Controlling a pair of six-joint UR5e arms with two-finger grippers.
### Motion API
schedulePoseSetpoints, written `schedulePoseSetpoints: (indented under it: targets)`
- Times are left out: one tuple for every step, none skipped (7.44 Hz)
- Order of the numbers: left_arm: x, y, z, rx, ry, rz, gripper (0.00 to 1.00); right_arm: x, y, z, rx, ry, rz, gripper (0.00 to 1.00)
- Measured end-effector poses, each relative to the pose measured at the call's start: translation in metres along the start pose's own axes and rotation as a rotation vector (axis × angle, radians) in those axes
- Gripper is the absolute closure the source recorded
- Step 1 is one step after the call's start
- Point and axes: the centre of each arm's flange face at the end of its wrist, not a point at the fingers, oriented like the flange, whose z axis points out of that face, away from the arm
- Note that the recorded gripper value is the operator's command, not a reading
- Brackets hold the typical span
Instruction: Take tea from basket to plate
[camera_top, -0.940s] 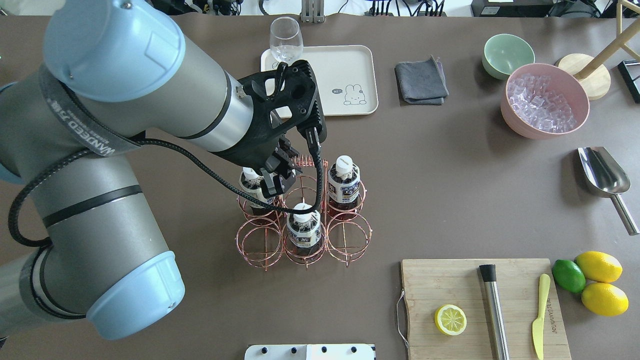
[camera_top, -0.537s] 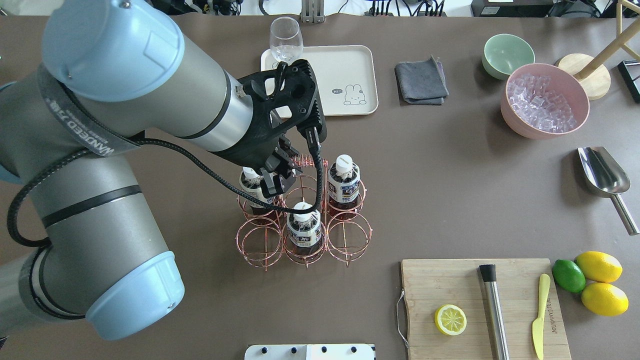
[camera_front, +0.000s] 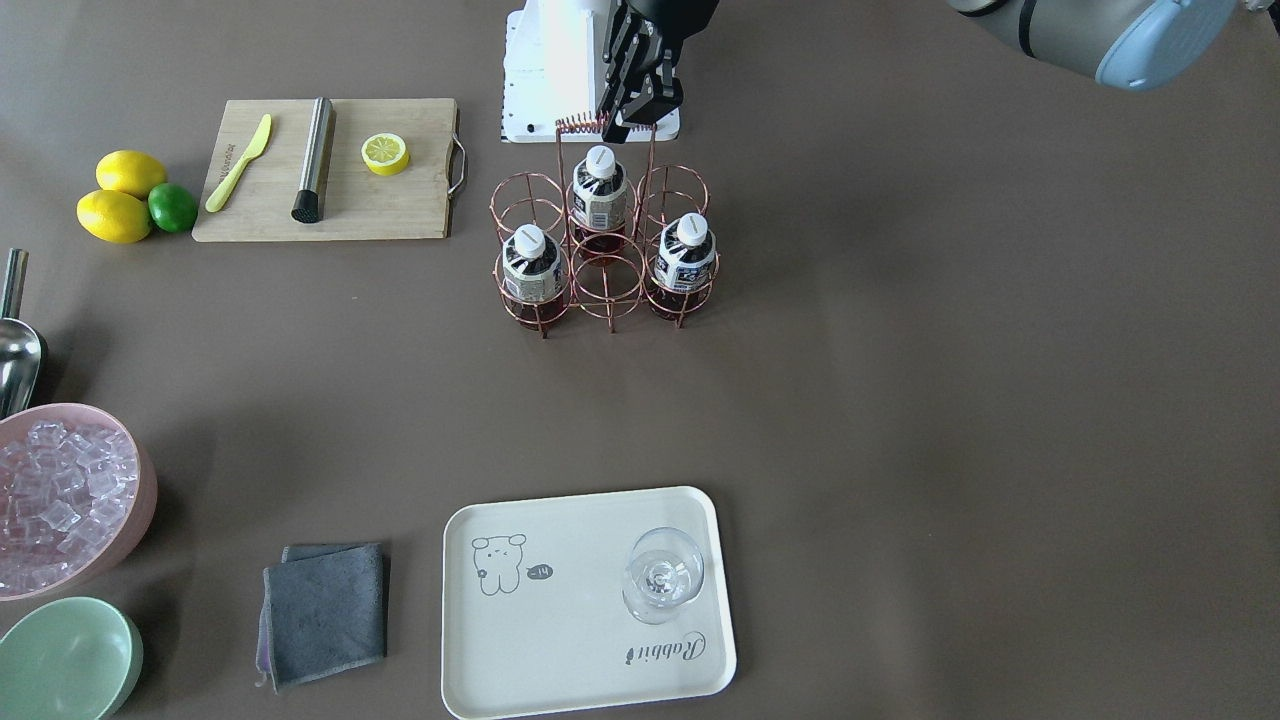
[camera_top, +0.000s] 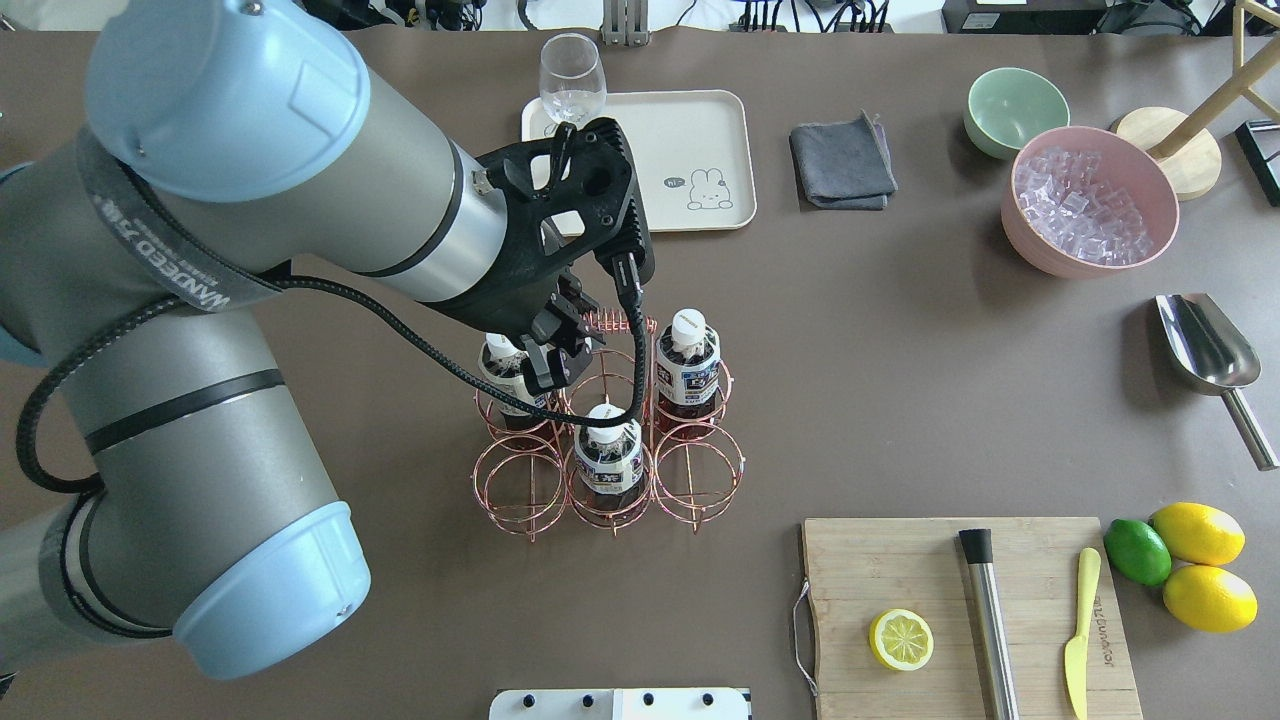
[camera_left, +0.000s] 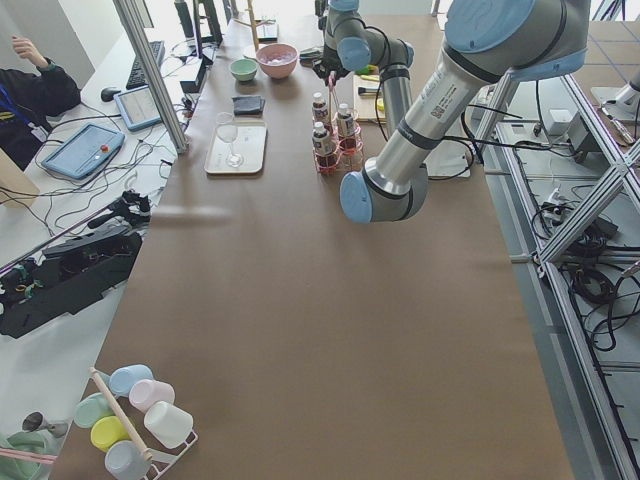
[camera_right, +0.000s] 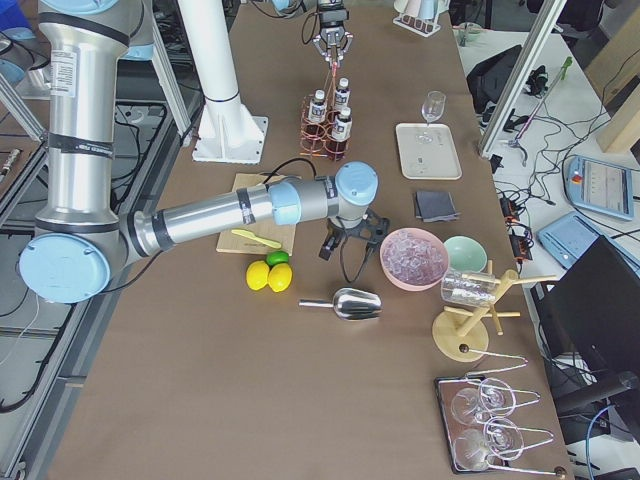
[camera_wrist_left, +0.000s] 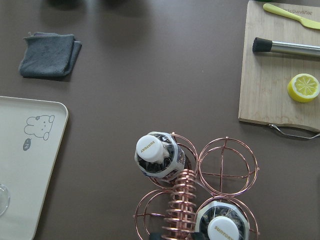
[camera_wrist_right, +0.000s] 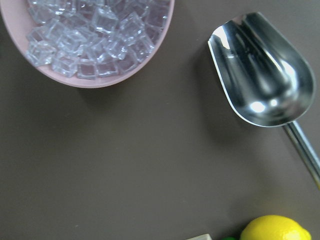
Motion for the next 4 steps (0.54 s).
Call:
schedulePoseSetpoints:
  targets:
    - [-0.001,0.0,0.001,-0.002,0.0,-0.001,1.0,-0.069,0.004,0.006,-0.021,-0.018,0.056,0.01]
    - [-0.001,0.001,0.001,-0.004,0.0,-0.002,1.0,-0.147,0.02,0.02,-0.052,-0.025,0.115,0.01]
    - [-0.001,0.001,0.002,-0.005,-0.001,-0.003,1.0,-0.23,0.048,0.042,-0.093,-0.019,0.182,0.01]
    - [-0.002,0.001,0.002,-0.005,-0.001,-0.003,1.0,-0.294,0.071,0.059,-0.11,-0.001,0.215,0.01]
